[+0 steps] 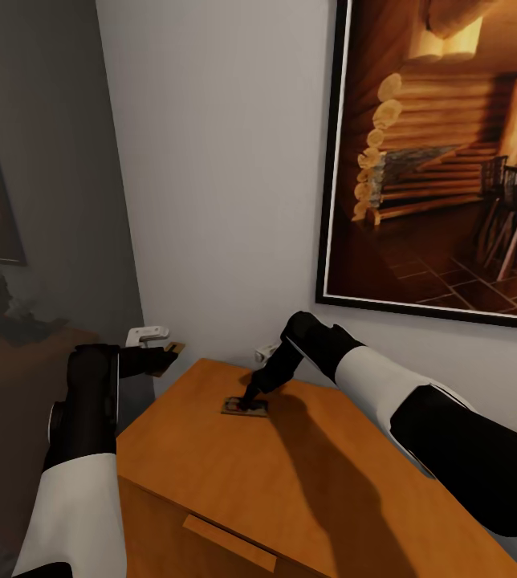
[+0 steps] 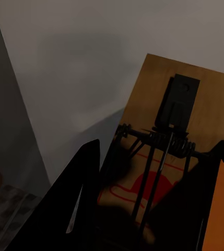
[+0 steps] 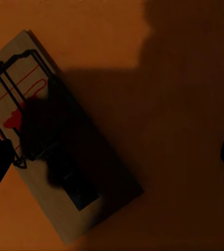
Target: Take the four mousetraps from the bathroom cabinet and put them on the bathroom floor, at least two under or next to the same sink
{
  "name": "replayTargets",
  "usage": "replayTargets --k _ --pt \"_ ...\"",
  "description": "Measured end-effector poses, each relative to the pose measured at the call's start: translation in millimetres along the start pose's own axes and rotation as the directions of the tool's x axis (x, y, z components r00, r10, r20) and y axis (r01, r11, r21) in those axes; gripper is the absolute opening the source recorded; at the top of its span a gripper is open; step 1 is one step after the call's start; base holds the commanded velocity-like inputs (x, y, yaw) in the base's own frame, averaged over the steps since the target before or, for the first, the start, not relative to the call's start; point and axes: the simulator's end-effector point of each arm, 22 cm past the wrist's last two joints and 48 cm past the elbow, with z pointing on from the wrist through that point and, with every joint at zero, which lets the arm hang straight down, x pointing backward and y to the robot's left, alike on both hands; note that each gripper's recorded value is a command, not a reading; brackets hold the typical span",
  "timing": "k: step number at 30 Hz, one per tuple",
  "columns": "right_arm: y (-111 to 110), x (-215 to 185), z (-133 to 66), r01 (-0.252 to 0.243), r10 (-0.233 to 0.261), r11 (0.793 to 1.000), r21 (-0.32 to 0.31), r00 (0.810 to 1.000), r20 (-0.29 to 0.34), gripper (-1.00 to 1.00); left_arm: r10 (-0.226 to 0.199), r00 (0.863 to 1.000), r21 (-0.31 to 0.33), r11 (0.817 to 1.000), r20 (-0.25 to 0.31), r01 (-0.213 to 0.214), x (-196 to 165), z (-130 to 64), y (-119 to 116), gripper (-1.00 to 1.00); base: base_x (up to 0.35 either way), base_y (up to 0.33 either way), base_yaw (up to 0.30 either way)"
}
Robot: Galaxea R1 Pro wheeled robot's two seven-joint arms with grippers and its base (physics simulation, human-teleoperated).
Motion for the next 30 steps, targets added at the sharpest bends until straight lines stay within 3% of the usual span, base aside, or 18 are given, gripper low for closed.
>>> replayTargets --k 14,30 --pt "-4 -1 1.0 0.004 -0.004 1.0 0.028 1.0 0.003 1.0 0.0 1.0 0.0 1.0 0.0 0.0 0 0.1 0 -1.0 0.0 0.0 0.0" --pt "6 -2 5.5 0.061 -0.061 0.997 0.036 0.998 0.0 1.0 0.0 1.0 0.001 1.0 0.0 0.0 0 0.1 -1 -1.0 0.0 0.0 0.0"
